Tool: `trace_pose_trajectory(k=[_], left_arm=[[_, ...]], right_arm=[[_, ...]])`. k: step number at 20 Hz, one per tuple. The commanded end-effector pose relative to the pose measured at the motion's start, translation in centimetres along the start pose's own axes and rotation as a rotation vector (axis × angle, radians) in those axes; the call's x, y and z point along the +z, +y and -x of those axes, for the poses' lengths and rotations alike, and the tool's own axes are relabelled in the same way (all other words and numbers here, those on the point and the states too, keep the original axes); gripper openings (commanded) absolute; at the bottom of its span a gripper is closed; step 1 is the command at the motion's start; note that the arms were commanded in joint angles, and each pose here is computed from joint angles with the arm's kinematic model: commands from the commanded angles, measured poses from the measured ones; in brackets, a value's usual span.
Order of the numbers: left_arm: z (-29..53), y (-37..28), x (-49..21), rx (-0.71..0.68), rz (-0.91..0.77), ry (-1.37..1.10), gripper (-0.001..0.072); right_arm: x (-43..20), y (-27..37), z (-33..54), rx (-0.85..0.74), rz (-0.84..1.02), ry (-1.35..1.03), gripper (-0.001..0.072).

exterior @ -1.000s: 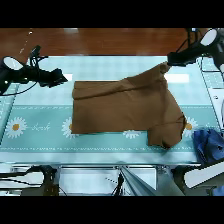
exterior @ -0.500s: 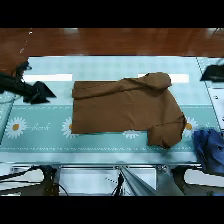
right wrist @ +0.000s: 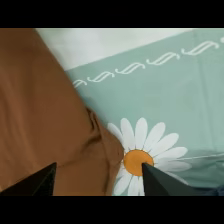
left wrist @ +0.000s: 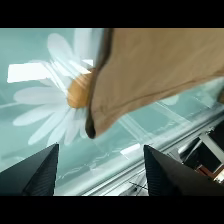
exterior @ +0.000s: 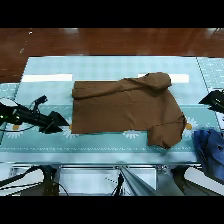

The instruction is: Fold the shirts.

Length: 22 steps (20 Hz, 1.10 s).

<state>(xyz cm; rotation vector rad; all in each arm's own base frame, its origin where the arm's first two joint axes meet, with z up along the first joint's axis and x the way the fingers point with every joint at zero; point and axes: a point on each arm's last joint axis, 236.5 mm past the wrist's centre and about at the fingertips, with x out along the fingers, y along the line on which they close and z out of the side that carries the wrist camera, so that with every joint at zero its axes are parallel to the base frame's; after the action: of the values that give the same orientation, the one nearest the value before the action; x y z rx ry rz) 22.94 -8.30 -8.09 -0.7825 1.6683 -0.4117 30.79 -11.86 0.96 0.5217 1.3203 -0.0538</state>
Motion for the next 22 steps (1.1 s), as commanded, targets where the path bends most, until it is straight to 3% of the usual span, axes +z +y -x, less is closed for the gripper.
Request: trace_pose_trajectory(k=[1,7,8,9,10,17,22], left_arm=[[-2.3,0.6,0.4,0.049,-0.028,-0.039,0.0602],[-6.4,-2.7,1.8,0.006,-0.053,-0.060,0.0572],[-6.9,-2.6,1.5,0.007,-0.050,-0.041,0.0365],[-7.2,-2.5,1.3,0.007,-0.045,-0.028,0.0062],[-7.2,-2.5,1.2,0.006,-0.044,-0.023,0.0020],[-6.7,-2.6,1.0,-0.011,-0.077,-0.013,0.0019],[-6.7,-2.6,1.0,-0.010,-0.078,-0.014,0.0019]], right_arm=[[0.0,-0.2,-0.4,0.010,-0.004,-0.023,0.0621],[0.0,-0.3,-0.4,0.007,-0.004,-0.023,0.0621],[-0.1,-0.4,-0.4,0.002,-0.003,-0.018,0.0621],[-0.4,-0.6,-0.4,-0.007,-0.001,-0.006,0.0621],[-0.8,-1.2,-0.6,-0.030,-0.001,0.011,0.0621],[-6.1,-1.6,-5.5,0.016,-0.032,0.137,0.0607],[-5.9,-1.7,-7.5,0.028,-0.077,0.080,0.0607]])
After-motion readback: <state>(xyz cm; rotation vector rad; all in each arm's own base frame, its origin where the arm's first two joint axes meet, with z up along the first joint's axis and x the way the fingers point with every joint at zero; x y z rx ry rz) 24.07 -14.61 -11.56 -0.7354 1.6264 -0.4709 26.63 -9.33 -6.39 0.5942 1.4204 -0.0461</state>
